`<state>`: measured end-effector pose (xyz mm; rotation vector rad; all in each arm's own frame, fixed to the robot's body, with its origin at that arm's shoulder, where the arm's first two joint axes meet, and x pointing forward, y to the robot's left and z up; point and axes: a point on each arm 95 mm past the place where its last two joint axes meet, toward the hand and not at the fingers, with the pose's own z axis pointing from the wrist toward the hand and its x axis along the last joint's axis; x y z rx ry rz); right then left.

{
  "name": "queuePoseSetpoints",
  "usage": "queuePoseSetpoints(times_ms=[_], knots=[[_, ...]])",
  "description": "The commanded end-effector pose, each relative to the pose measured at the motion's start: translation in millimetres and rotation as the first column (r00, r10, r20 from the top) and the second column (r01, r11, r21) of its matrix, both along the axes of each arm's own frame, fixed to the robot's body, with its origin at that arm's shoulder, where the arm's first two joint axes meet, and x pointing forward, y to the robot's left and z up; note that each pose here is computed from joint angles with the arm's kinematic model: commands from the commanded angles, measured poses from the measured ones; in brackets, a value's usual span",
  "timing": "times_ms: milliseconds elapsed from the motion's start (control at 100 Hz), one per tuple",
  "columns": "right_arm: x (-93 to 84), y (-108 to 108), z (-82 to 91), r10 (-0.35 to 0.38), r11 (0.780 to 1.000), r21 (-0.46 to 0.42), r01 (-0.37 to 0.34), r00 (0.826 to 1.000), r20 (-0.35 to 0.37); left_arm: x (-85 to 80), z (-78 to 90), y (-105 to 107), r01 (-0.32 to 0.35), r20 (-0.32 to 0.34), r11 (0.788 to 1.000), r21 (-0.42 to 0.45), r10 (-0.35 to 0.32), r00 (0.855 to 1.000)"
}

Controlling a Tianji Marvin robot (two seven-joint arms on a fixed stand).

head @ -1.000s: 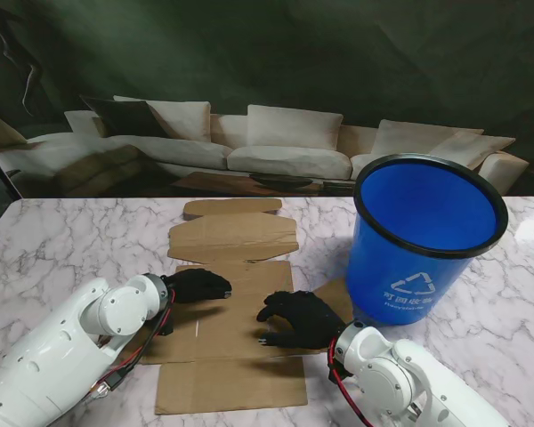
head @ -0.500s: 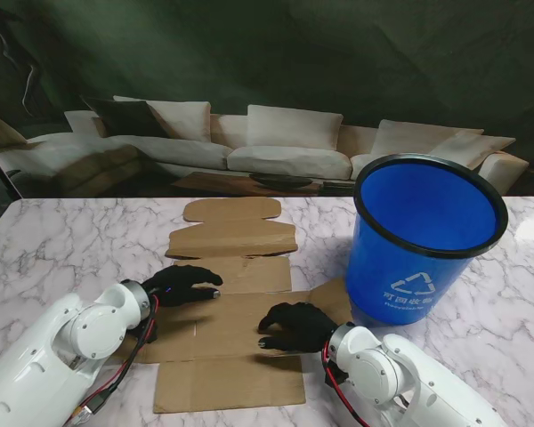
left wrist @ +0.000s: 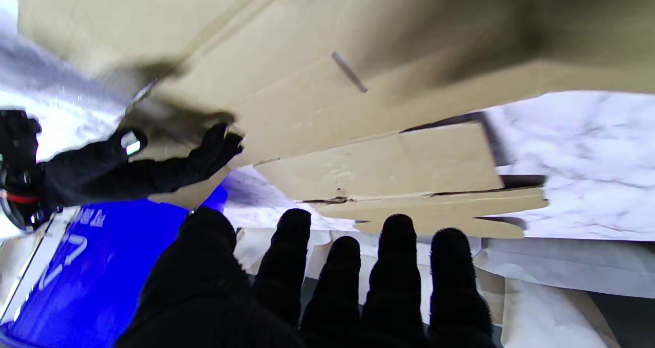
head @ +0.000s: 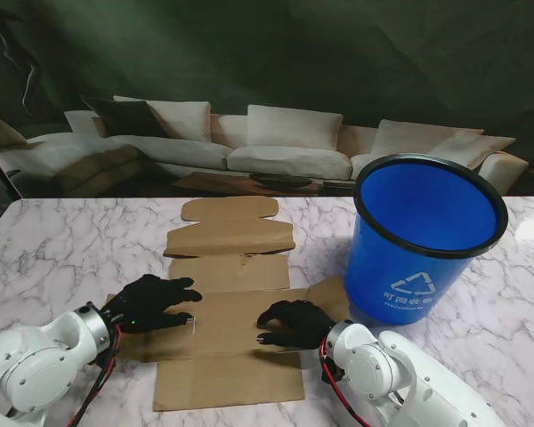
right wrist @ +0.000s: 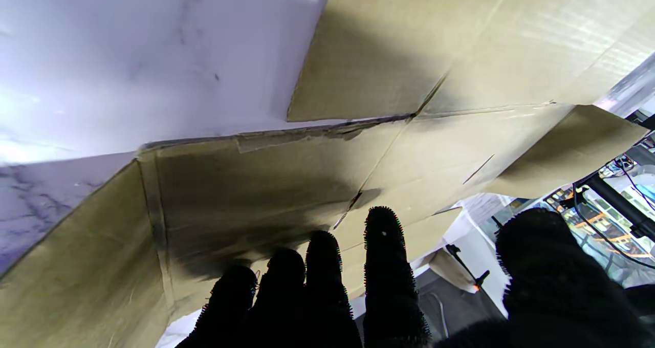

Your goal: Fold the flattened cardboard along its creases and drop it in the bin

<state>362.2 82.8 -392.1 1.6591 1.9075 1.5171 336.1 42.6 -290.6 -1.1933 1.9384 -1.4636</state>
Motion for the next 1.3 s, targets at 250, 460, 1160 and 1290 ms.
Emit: queuePoseSetpoints(times_ms=[250,460,1160,1290], knots=[[-5.1,-2.9,-12.5,-0.005,1.000,-0.030,0.004,0.999,-0.040,-32.2,-20.8,20.9,0.027,-0.028,0.988,0.153,-0.023,0.999],[-4.8,-2.0,-12.6,-0.006,1.000,-0.031,0.005,0.999,-0.039,-42.7,-26.5,30.0,0.056,-0.013,0.967,0.250,-0.055,0.998],[-0.1,0.6,-14.2,0.006,0.999,-0.044,-0.007,0.999,-0.033,-50.9,-49.6,40.1,0.093,-0.110,0.914,0.395,-0.054,0.992],[0.7,-0.1,-14.1,-0.003,0.999,-0.041,0.002,1.000,-0.029,-49.3,-54.7,38.2,0.100,-0.115,0.908,0.407,-0.058,0.992]])
